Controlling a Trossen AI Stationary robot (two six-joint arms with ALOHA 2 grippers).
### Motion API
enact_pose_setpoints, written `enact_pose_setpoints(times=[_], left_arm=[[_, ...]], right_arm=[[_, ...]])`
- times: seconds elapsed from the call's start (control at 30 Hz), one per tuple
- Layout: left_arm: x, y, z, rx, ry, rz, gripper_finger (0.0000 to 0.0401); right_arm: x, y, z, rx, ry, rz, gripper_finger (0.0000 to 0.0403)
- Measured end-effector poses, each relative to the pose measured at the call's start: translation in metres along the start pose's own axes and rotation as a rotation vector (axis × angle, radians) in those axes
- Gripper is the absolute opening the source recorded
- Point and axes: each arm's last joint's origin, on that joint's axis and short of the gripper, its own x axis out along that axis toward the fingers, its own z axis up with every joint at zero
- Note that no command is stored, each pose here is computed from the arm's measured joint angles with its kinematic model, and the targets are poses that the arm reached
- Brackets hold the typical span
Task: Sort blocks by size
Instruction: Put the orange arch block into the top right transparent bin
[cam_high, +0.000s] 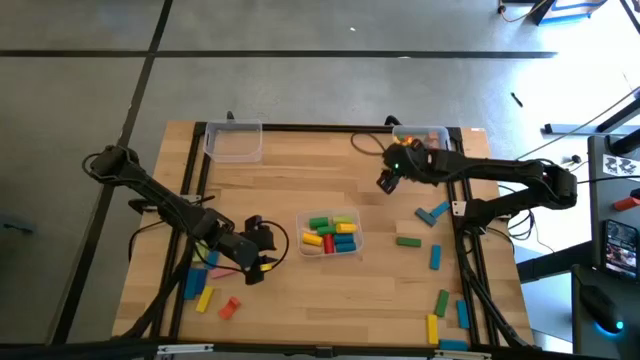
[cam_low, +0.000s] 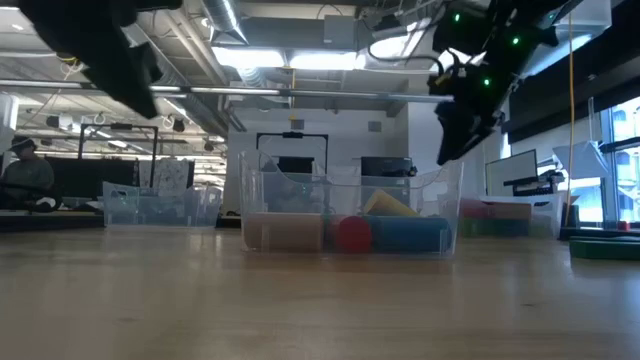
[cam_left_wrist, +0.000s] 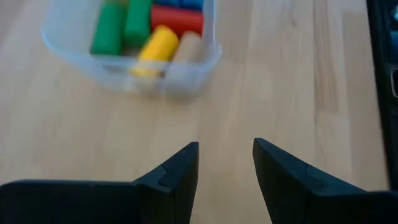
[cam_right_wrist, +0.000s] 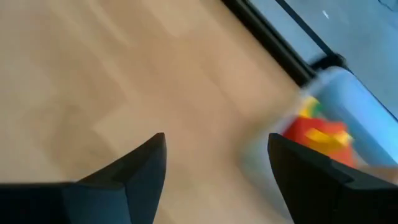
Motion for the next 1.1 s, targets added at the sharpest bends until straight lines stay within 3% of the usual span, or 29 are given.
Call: enact_pose_setpoints(times=[0.3,0.43,0.73,0.87,1.1], left_arm=[[-0.025,-0.001,-0.014,-0.121,0.287,0.111,0.0147],[-0.029,-0.008,-0.022,-0.147,0.359,0.070,0.0147],[-0.026,-0.051,-0.035,0.147,0.304,-0.197,0.0147],[-0.019,-0.061,-0.046,0.256,0.327,-0.213,0.0147],[0.000,-0.072,-0.061,0.338,0.413,-0.244,0.0147]], right_arm=[[-0.020,0.054,-0.011,-0.091,-0.169,0.190,0.0270],[-0.027,0.068,-0.014,-0.115,-0.223,0.248,0.0270],[-0.038,0.084,-0.024,-0.178,-0.240,0.300,0.0270],[-0.041,0.088,-0.027,-0.189,-0.243,0.319,0.0270],[-0.044,0.091,-0.027,-0.184,-0.265,0.327,0.0270]])
